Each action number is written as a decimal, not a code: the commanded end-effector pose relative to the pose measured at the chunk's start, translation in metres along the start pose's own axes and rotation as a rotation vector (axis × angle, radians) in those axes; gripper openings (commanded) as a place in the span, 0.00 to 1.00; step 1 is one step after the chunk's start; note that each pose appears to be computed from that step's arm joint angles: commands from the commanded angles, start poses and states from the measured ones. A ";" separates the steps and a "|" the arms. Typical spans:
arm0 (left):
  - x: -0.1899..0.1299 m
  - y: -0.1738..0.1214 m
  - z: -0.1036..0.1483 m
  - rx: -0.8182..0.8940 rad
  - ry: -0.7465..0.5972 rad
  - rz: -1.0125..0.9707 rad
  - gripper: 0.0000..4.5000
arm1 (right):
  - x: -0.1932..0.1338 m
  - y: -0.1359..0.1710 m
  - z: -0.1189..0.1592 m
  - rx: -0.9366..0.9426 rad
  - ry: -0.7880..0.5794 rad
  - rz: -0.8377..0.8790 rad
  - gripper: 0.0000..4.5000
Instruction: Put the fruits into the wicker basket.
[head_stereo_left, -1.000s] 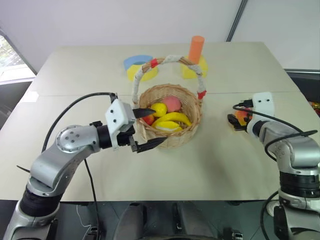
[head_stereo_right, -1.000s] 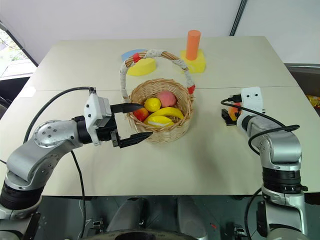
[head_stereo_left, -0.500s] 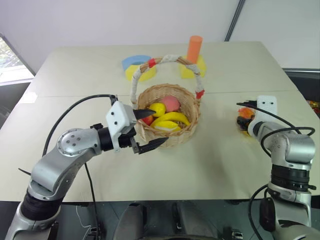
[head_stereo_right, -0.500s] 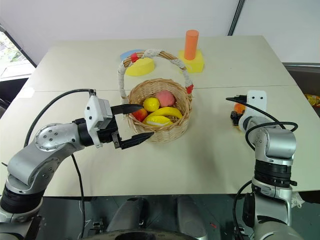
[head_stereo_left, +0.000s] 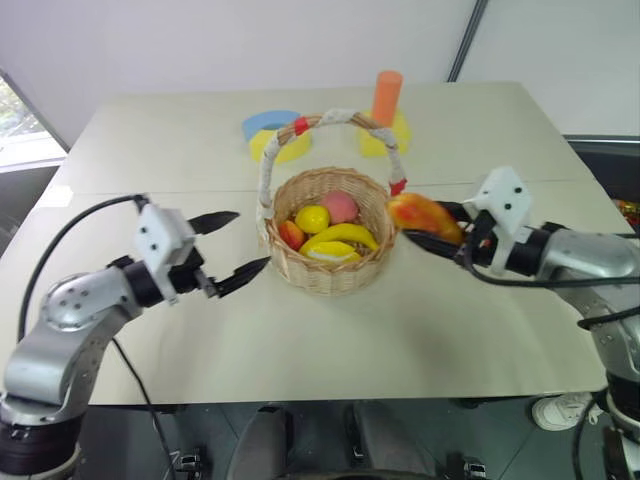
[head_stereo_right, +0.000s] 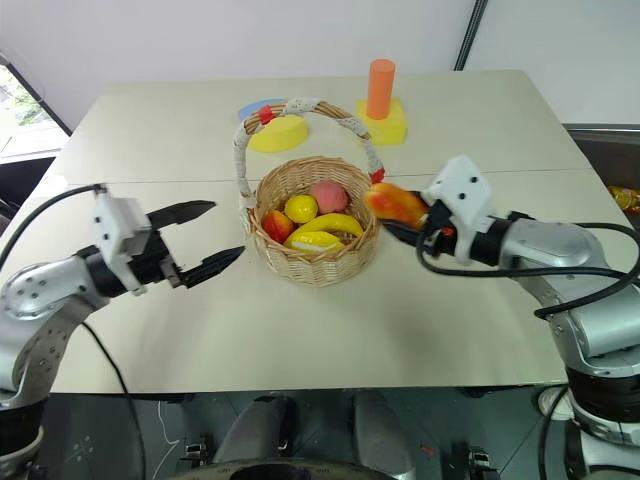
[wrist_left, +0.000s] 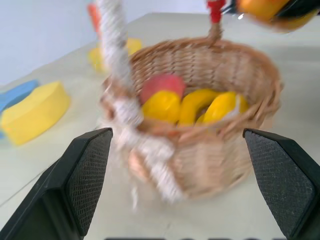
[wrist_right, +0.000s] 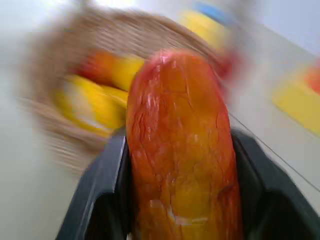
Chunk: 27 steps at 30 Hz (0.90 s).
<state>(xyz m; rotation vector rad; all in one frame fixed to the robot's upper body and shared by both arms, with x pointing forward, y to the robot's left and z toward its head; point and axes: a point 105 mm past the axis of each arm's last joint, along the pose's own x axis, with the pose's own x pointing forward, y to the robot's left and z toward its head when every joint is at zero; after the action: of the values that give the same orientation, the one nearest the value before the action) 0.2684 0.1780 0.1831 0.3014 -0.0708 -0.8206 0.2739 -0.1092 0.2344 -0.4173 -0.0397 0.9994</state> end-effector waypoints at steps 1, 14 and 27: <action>-0.007 0.008 0.006 0.045 -0.035 0.045 1.00 | 0.028 0.013 0.011 -0.061 -0.021 0.029 0.48; -0.001 -0.015 0.009 -0.003 -0.093 0.061 1.00 | 0.060 0.008 0.029 -0.191 -0.086 -0.007 0.94; 0.031 -0.044 0.025 -0.091 -0.243 -0.029 1.00 | 0.000 -0.045 -0.022 0.144 -0.096 -0.341 0.94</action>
<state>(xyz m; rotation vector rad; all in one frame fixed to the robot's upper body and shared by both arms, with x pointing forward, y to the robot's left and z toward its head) 0.2596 0.1334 0.1843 0.1106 -0.2137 -0.8393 0.3064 -0.1377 0.2252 -0.2158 -0.0718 0.7453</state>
